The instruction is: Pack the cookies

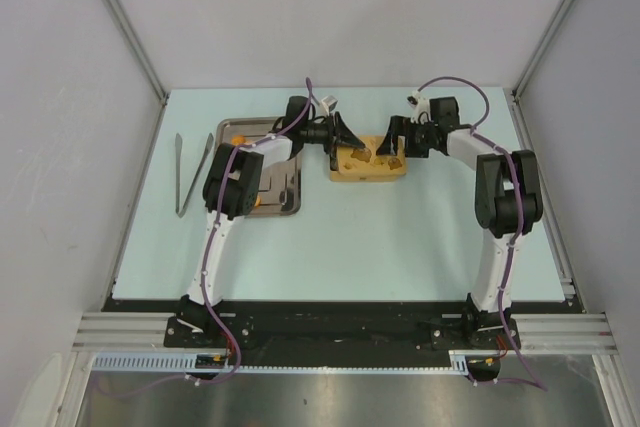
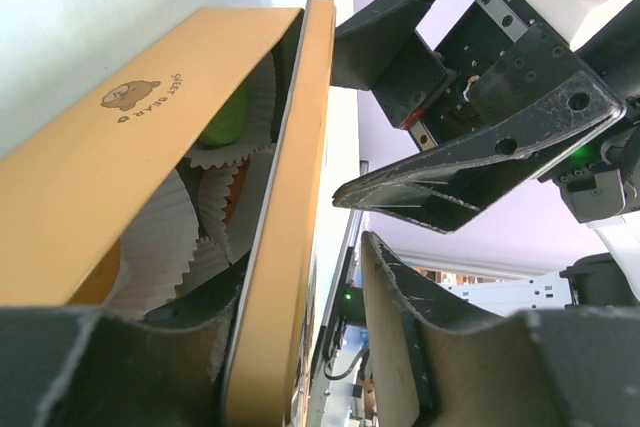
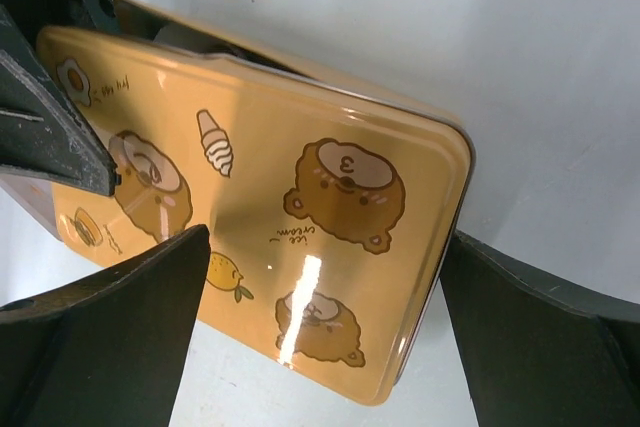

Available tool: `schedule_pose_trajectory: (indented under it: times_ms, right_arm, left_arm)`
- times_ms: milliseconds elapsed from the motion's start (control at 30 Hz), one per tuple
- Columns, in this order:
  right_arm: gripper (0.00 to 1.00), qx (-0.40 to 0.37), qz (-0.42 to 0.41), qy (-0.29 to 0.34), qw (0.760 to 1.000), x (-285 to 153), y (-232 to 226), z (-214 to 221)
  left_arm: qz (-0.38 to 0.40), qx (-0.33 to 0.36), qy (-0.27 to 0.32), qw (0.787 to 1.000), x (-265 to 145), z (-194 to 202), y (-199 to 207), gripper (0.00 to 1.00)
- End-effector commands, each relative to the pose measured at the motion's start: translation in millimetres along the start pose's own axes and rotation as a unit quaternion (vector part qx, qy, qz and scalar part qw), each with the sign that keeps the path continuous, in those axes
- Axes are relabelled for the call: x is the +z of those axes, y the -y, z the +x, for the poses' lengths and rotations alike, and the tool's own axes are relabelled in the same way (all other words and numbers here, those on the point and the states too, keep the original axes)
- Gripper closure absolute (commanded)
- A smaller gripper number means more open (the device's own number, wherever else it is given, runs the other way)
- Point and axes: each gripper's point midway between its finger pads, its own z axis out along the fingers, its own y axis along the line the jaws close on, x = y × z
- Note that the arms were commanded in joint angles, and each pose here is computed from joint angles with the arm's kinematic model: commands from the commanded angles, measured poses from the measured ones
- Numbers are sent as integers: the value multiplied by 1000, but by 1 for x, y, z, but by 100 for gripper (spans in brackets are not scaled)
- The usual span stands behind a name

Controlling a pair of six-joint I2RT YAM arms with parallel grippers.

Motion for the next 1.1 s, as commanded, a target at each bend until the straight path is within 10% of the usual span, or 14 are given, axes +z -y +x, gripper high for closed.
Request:
schedule_pose_trajectory:
  times_ms: [0,1067]
  right_arm:
    - [0,-11,-1,12,1000,4,-3,-16]
    - [0,-8,54,0,998,24,16,-19]
  left_arm:
    - [7,29,14,999,-7,-11,15,57]
    - [-4,52,32,998,-23,-29,26,34]
